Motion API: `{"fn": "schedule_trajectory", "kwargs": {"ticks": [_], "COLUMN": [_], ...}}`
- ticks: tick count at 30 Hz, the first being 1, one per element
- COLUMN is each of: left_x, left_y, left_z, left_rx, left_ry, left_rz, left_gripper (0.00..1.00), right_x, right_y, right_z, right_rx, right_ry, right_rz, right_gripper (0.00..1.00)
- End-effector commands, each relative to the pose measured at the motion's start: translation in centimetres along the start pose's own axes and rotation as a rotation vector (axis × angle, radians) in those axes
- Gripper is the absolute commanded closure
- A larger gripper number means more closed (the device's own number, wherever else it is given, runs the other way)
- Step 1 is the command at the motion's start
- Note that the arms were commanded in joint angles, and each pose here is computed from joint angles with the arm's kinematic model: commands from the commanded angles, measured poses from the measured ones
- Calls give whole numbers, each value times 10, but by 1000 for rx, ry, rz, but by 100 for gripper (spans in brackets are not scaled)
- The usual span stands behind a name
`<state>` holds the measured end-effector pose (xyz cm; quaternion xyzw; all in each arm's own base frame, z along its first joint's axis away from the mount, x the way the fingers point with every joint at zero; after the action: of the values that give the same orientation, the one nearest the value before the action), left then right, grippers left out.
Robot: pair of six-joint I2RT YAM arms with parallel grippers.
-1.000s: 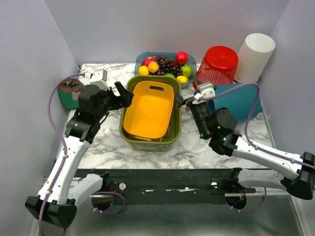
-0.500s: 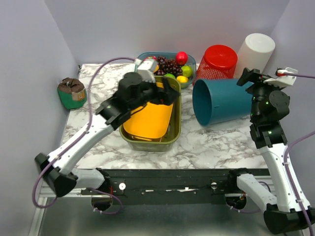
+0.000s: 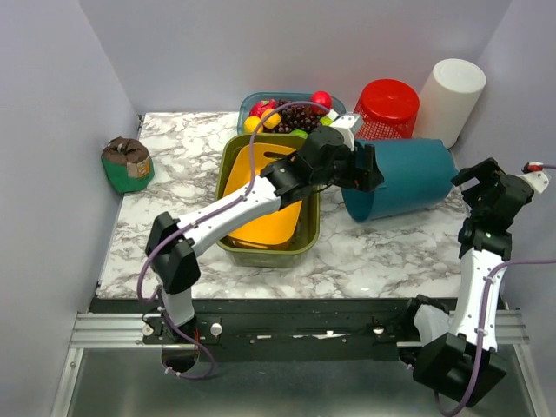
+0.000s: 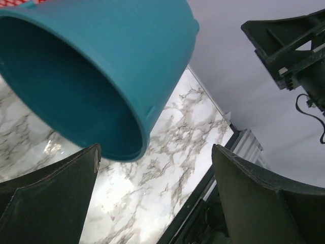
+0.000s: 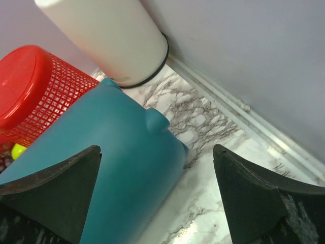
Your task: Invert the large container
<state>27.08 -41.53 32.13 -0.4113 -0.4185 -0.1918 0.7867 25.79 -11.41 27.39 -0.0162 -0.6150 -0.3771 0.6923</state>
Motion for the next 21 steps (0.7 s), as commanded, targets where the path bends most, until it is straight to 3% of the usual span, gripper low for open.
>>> {"fn": "schedule_trajectory", "kwargs": {"ticks": [1,9,16,19,20,21], "left_x": [1,-13,-21,-23,-24,-27], "left_y": [-2,6,6,12,11,12], "left_z": [-26,-61,-90,-101,-102,-105], "left_rx": [22,25,-27,-43,-64,-77], "left_ry": [-4,12,-1,6,16,16], "left_rz": [27,61,96,134,144,149], "left_gripper": [1,1,1,14,28,34], "right_x": [-18,-5,-10,-13,-13,-13], "right_y": [1,-15,-18,-20,-19,-19], "right_z": [-3,-14,-20,-23,-24,-25], "right_rx": [119,183,200,209,219,223], "right_ry": [94,18,32,46,46,49], "right_rz": [-172,-324,-322,-325,-328,-334], "right_gripper": [2,2,2,2,2,3]}}
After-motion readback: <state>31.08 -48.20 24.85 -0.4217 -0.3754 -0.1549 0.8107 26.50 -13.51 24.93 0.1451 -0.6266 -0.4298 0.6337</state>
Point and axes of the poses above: each gripper's point midway between its finger pads, its own z axis back along the fingers, its own y axis along the line the jaws close on, x = y × z, the point moved 5 cm from there along z, back along the fingers, and after that the axes turned 4 degrees about -z, right-handed, at the moved point
